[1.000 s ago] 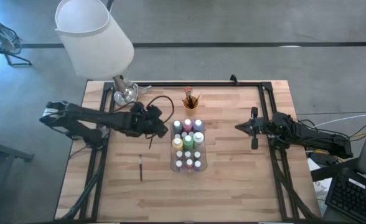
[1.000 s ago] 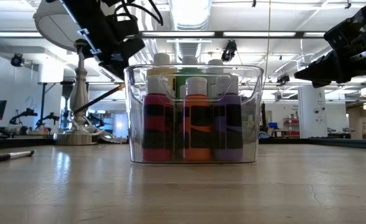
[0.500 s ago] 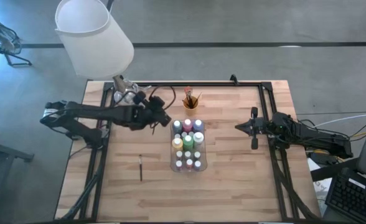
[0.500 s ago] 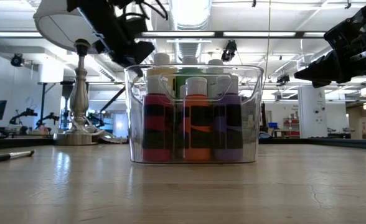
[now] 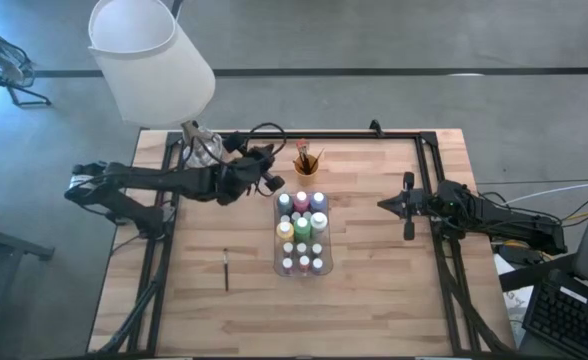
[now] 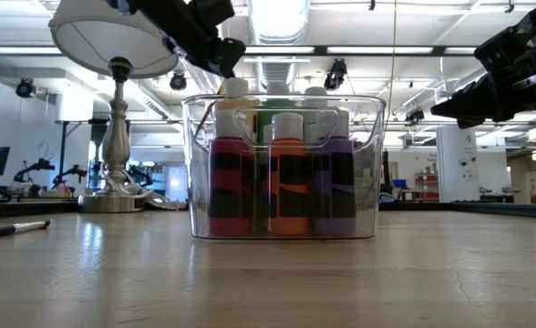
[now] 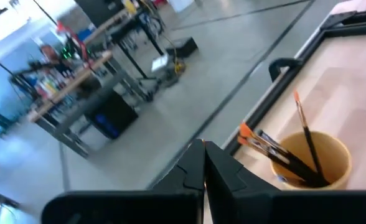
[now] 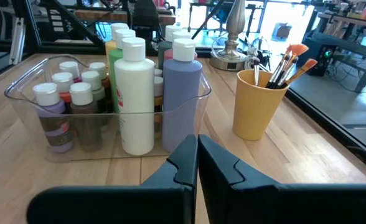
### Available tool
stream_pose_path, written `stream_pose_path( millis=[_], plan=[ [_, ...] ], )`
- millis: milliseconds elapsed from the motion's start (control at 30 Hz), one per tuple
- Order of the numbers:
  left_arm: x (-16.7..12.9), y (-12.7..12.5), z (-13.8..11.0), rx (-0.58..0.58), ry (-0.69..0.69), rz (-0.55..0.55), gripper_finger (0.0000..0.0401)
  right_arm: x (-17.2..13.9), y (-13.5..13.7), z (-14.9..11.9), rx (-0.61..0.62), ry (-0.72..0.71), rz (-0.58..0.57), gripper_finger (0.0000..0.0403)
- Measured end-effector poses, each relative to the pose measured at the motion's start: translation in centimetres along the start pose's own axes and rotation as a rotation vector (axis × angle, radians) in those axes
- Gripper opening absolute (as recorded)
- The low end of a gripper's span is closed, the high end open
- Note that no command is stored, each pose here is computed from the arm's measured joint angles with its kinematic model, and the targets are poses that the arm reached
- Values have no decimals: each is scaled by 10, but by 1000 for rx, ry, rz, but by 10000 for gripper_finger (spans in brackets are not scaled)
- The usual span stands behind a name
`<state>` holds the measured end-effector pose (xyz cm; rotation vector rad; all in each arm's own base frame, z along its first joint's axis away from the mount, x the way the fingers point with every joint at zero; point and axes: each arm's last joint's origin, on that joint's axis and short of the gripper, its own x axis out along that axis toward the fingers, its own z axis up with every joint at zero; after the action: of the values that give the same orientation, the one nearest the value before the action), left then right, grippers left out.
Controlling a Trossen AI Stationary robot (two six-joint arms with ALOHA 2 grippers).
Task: Pick & Place Paint Supplies
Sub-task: Put the yellow paintbrush into the yellow cup
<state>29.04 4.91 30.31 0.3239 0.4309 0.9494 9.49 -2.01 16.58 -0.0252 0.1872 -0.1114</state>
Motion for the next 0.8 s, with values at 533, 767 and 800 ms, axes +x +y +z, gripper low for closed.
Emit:
stream_pose_path(
  millis=[533,767,800],
  plan=[
    [-9,22,52,67,-112,50,2,0,0,0,0,0,0,8],
    [-13,30,70,23,-170,19,2,0,0,0,0,0,0,8],
    [-14,31,71,17,-179,11,2,0,0,0,0,0,0,8]
  ],
)
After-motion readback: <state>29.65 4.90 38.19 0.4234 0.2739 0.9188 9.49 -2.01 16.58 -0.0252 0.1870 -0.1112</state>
